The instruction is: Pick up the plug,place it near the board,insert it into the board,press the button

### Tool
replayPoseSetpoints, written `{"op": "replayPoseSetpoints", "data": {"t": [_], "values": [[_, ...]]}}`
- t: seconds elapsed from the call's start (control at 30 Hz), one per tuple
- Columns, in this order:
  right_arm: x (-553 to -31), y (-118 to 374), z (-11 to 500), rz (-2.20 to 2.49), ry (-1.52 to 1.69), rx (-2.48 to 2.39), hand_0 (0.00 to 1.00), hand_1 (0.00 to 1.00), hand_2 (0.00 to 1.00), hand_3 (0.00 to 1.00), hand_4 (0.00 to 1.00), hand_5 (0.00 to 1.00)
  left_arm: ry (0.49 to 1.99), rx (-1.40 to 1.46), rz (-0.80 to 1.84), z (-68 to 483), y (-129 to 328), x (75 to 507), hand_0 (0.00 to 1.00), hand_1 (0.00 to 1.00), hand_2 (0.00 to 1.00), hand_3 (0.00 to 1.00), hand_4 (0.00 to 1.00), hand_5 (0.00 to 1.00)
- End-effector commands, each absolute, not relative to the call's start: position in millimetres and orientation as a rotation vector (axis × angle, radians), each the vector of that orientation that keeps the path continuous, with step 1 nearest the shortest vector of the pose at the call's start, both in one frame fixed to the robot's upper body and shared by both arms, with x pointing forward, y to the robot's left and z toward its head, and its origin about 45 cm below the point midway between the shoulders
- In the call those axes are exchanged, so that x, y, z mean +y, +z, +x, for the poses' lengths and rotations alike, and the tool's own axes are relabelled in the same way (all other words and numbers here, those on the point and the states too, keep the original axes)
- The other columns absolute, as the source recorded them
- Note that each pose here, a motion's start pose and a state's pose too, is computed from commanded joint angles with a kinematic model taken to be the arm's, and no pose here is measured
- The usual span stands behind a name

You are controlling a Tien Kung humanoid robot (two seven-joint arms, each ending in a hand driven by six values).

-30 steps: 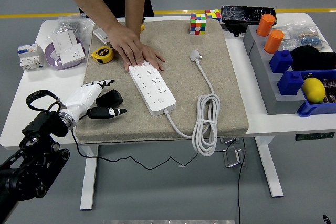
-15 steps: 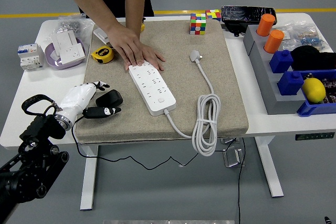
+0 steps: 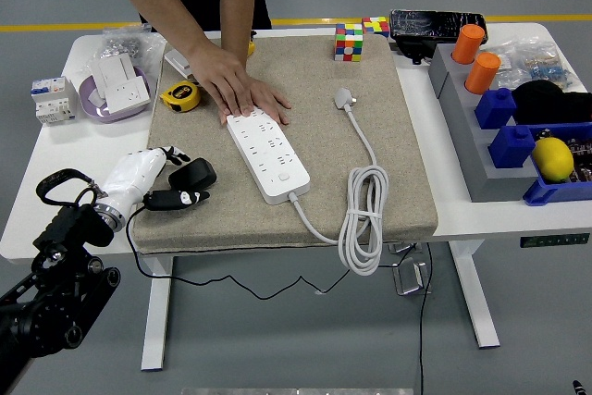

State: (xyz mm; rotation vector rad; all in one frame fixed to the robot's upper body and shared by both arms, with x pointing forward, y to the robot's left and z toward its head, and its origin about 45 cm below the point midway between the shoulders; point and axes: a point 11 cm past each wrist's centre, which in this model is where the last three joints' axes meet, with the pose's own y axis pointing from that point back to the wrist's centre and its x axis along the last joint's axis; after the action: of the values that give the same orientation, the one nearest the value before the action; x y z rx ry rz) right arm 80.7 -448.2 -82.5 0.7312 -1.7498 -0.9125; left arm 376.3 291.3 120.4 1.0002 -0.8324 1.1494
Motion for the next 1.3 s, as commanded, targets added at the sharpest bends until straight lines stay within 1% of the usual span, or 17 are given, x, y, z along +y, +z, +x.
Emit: {"op": "replayPoseSetpoints", "data": {"t": [0.4, 0.43, 0.6, 0.63, 1.3], "values": [[-447.6, -82.2, 83.6, 0.735, -0.915, -1.756, 0.953, 0.877, 0.823, 0.833, 0.998, 0.998, 1.158, -0.842, 0.99, 379.4, 123.8, 289.9, 0.632, 0.77, 0.673, 0.668, 0.998, 0.562], [-447.5, -82.2, 83.9, 0.736, -0.915, -1.757, 0.953, 0.877, 0.822, 0.831, 0.998, 0.998, 1.159, -0.842, 0.989, 379.7, 123.9, 289.9, 0.624, 0.758, 0.662, 0.643, 0.998, 0.556], [-447.5, -82.1, 84.4, 0.735, -0.917, -1.76, 0.953, 0.877, 0.822, 0.831, 0.998, 0.998, 1.16, -0.845, 0.986, 380.9, 125.1, 289.0, 0.624, 0.758, 0.662, 0.643, 0.998, 0.556], [-447.5, -82.1, 84.6, 0.735, -0.917, -1.76, 0.952, 0.877, 0.822, 0.829, 0.998, 0.998, 1.16, -0.846, 0.986, 381.2, 125.3, 288.9, 0.61, 0.718, 0.613, 0.618, 0.998, 0.55], [-448.3, -82.1, 83.1, 0.729, -0.92, -1.764, 0.952, 0.877, 0.822, 0.826, 0.998, 0.998, 1.136, -0.845, 0.989, 380.1, 122.2, 285.5, 0.595, 0.717, 0.602, 0.615, 0.998, 0.549]]}}
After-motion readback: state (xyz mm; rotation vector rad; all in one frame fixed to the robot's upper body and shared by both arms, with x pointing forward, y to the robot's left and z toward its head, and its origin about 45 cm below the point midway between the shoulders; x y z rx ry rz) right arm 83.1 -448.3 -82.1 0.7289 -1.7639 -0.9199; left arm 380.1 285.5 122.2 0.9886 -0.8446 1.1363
